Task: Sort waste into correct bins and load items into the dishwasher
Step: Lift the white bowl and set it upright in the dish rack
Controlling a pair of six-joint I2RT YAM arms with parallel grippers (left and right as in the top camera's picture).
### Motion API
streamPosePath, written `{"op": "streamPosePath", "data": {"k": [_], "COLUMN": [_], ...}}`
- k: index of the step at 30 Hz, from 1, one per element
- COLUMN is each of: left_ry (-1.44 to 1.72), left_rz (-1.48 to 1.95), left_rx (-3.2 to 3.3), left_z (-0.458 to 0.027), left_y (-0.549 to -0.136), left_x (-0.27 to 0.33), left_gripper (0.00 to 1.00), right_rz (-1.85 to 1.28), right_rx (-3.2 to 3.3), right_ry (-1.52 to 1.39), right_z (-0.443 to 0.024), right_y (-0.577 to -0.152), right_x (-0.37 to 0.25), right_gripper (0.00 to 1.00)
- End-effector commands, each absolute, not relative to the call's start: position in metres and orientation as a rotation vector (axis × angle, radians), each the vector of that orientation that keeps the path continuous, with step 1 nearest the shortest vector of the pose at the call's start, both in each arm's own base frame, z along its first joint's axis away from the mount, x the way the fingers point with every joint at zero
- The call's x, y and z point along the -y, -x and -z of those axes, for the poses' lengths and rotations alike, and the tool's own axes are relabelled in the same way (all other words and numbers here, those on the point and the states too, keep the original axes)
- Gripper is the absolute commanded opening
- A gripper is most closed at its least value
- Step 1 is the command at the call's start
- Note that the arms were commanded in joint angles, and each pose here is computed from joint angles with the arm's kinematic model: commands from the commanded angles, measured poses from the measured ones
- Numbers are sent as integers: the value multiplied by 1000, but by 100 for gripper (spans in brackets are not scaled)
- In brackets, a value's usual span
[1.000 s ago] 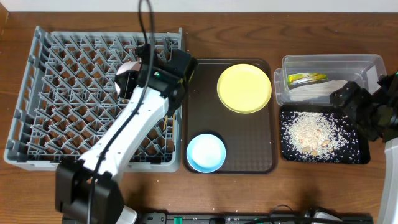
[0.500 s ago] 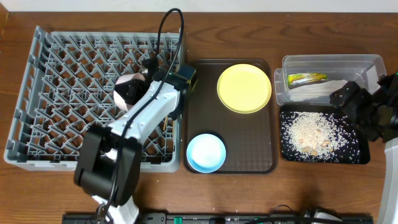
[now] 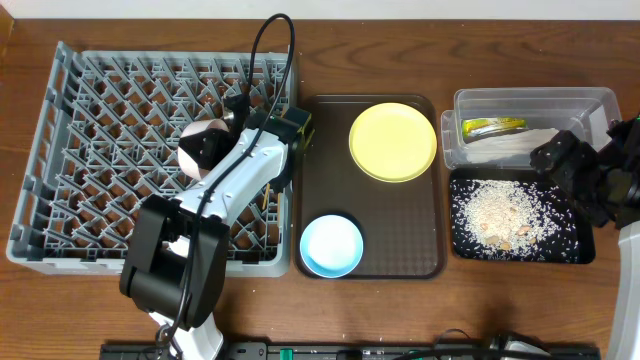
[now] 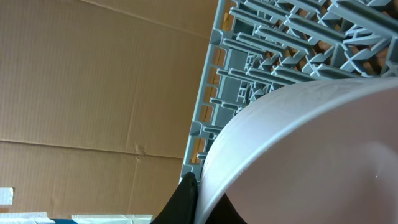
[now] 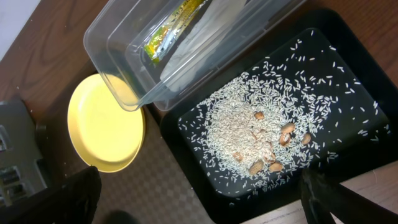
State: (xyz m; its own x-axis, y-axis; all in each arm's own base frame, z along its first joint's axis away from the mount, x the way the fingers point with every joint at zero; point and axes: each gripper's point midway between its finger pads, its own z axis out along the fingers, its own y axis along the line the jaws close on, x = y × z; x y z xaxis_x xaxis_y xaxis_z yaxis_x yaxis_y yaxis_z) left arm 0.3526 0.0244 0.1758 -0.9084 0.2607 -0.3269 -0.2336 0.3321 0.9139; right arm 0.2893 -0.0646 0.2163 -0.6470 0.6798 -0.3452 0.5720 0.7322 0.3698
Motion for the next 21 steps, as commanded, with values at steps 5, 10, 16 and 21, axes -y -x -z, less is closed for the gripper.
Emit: {"op": "streamPosePath", "data": {"k": [5, 10, 16, 21], "left_ry": [10, 32, 58, 74], "left_rz": [-1646, -1612, -1527, -1334], "left_rx": [-2119, -2157, -2264, -2484], "left_z": [-182, -176, -159, -125], "left_y": [-355, -354, -350, -337], "left_x": [-32, -31, -26, -5], "left_gripper": [7, 8, 8, 9], "right_rz": [-315, -315, -315, -315], "right_rx": [-2449, -2449, -2449, -2449], "right_ry": [-975, -975, -975, -975], "right_z": [-219, -219, -219, -219], "right_y": [-287, -287, -287, -287], "right_x": [67, 67, 67, 67], "right_gripper": [99, 99, 99, 99]}}
